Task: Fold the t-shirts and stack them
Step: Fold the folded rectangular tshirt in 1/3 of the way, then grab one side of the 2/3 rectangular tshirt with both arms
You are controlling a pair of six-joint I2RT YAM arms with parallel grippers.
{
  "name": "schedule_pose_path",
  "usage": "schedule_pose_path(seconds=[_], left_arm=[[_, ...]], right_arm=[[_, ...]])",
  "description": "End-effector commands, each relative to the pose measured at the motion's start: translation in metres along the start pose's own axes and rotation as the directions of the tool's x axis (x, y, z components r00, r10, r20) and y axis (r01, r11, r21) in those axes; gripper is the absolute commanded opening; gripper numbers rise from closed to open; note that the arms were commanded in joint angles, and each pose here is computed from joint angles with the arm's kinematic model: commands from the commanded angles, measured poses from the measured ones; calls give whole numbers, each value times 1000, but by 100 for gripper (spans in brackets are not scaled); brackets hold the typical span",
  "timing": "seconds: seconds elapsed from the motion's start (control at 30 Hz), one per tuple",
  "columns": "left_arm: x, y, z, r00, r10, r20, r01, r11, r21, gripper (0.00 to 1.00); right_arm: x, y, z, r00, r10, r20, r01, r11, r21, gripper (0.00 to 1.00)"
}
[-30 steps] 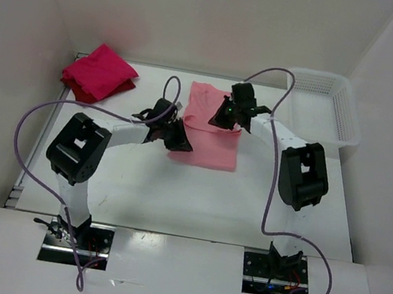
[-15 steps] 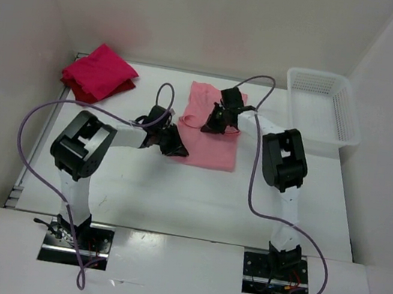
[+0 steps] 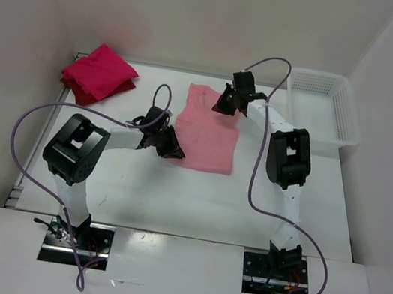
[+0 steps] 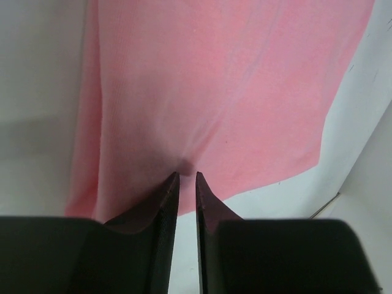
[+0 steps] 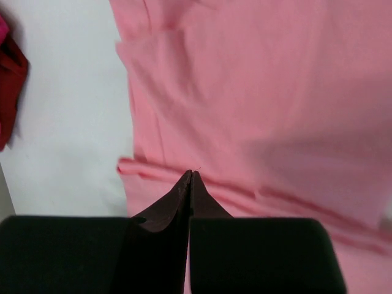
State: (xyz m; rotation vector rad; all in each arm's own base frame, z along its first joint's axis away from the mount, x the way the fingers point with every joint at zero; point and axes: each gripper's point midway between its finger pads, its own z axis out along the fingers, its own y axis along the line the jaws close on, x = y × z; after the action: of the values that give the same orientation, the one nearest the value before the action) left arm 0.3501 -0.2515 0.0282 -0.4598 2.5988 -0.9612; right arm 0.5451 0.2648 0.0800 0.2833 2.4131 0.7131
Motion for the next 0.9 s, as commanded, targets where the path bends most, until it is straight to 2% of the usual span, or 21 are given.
schedule_pose_path(seconds=[0.0, 0.13, 0.17, 0.2, 0.27, 0.3, 0.47, 0.67, 0.87], left_arm=[[-16, -22, -21, 997, 55, 47, -55, 998, 6, 24], [-17, -30, -45, 995, 69, 75, -71, 997, 24, 29], [-20, -24, -50, 995, 56, 86, -58, 998, 19, 34], [-12, -9, -52, 996, 40, 76, -40, 999, -2, 37], [-7, 1, -63, 996, 35, 76, -35, 999, -7, 38], [-6, 9, -65, 997, 22, 78, -21, 1000, -17, 38], [14, 34, -57, 1000, 4, 12, -4, 999, -46, 38], [15, 56, -32, 999, -11, -41, 6, 993, -117, 38], [14, 86, -40, 996, -88, -8, 85, 980, -178, 38]], right_arm=[[-7, 9, -55, 998, -30, 57, 29, 1000, 3, 0], [33, 6, -93, 998, 57, 6, -57, 997, -51, 0], [61, -9, -94, 997, 76, -30, -77, 997, -29, 0], [61, -5, -114, 996, 84, -6, -84, 996, -40, 0], [90, -28, -123, 993, 115, -30, -116, 993, 0, 0], [89, -25, -136, 992, 124, -4, -124, 992, -14, 0], [136, -63, -134, 985, 157, -77, -152, 986, 64, 0], [163, -99, -132, 978, 193, -75, -178, 969, 169, 0], [175, -114, -144, 975, 215, -57, -199, 957, 212, 0]])
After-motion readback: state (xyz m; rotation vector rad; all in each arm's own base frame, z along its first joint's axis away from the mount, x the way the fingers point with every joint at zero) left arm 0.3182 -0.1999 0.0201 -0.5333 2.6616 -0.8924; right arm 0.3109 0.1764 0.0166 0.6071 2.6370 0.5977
